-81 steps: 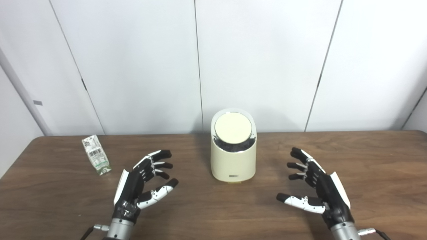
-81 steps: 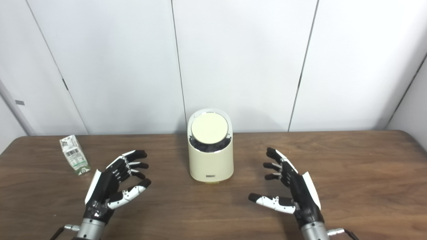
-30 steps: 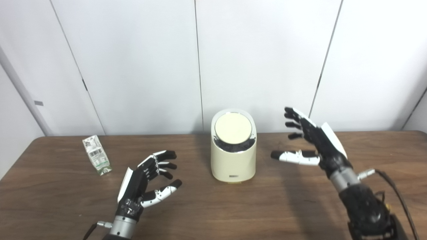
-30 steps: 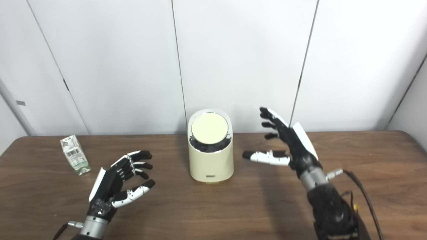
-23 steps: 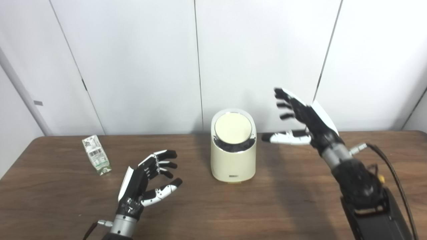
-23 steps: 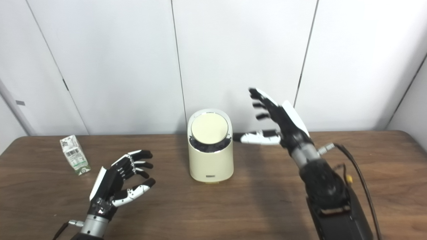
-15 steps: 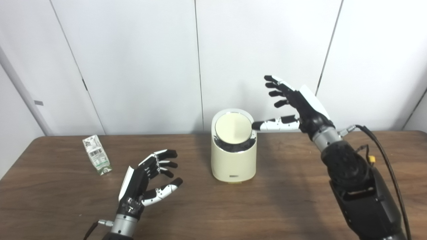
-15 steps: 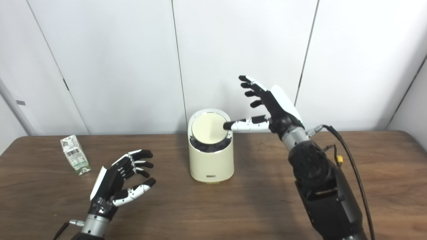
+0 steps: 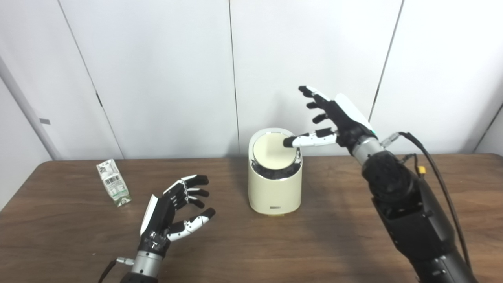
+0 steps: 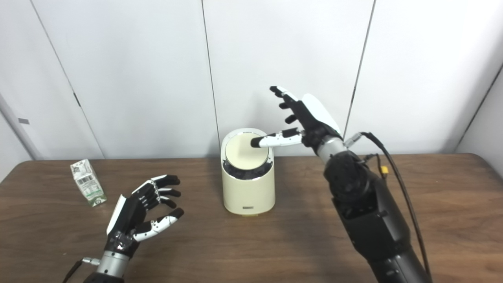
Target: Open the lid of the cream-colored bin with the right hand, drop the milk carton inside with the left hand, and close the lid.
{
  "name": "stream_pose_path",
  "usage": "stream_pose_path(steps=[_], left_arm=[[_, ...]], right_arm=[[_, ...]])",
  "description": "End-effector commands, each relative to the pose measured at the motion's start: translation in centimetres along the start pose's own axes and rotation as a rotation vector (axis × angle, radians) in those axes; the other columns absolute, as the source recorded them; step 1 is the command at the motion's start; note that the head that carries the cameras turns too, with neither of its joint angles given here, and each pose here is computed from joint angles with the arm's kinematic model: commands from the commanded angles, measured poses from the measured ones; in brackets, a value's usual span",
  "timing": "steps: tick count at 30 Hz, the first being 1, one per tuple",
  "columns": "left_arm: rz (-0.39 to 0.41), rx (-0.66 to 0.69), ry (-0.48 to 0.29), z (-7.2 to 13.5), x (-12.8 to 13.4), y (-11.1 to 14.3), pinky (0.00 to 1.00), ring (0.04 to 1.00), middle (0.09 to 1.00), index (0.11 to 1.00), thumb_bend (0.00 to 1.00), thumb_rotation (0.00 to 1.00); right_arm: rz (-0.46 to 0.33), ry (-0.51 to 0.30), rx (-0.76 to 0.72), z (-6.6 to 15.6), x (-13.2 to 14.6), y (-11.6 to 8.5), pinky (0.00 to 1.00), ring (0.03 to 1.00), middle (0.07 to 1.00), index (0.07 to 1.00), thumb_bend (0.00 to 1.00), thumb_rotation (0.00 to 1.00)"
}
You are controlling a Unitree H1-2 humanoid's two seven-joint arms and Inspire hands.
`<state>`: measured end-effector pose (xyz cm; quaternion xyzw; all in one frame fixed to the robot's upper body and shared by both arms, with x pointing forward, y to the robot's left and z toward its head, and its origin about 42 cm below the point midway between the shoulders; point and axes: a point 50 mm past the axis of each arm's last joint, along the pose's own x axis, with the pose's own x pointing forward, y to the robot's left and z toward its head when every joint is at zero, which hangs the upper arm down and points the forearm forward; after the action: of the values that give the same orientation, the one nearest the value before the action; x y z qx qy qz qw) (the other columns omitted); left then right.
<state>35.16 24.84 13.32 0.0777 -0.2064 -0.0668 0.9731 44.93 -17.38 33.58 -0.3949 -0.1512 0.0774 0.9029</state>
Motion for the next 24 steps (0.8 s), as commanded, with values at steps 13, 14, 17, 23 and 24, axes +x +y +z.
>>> stream_pose_path(steps=[13, 14, 17, 23, 24], left_arm=[[0.014, -0.019, 0.001, -0.6, -0.3, -1.4, 0.53, 0.657, 0.751, 0.759, 0.59, 0.01], [0.015, -0.020, 0.000, -0.5, -0.3, -1.5, 0.53, 0.658, 0.751, 0.759, 0.60, 0.01], [0.018, -0.036, -0.001, -0.5, -0.4, -1.6, 0.53, 0.658, 0.752, 0.760, 0.60, 0.00], [0.013, -0.047, -0.003, -0.4, -0.3, -1.7, 0.53, 0.654, 0.750, 0.762, 0.61, 0.00], [0.014, -0.048, -0.002, -0.4, -0.3, -1.8, 0.53, 0.654, 0.751, 0.763, 0.61, 0.00]], right_arm=[[0.003, -0.060, -0.113, 3.3, 3.6, -0.2, 0.80, 0.919, 0.945, 0.944, 0.84, 0.42], [0.005, -0.059, -0.117, 3.2, 3.6, -0.2, 0.80, 0.919, 0.949, 0.944, 0.84, 0.43], [0.019, -0.044, -0.124, 3.1, 3.5, 0.1, 0.81, 0.922, 0.955, 0.945, 0.85, 0.42], [0.042, -0.028, -0.133, 2.2, 3.6, 0.2, 0.76, 0.902, 0.949, 0.954, 0.86, 0.40], [0.045, -0.025, -0.131, 2.1, 3.6, 0.3, 0.76, 0.901, 0.949, 0.955, 0.86, 0.40]])
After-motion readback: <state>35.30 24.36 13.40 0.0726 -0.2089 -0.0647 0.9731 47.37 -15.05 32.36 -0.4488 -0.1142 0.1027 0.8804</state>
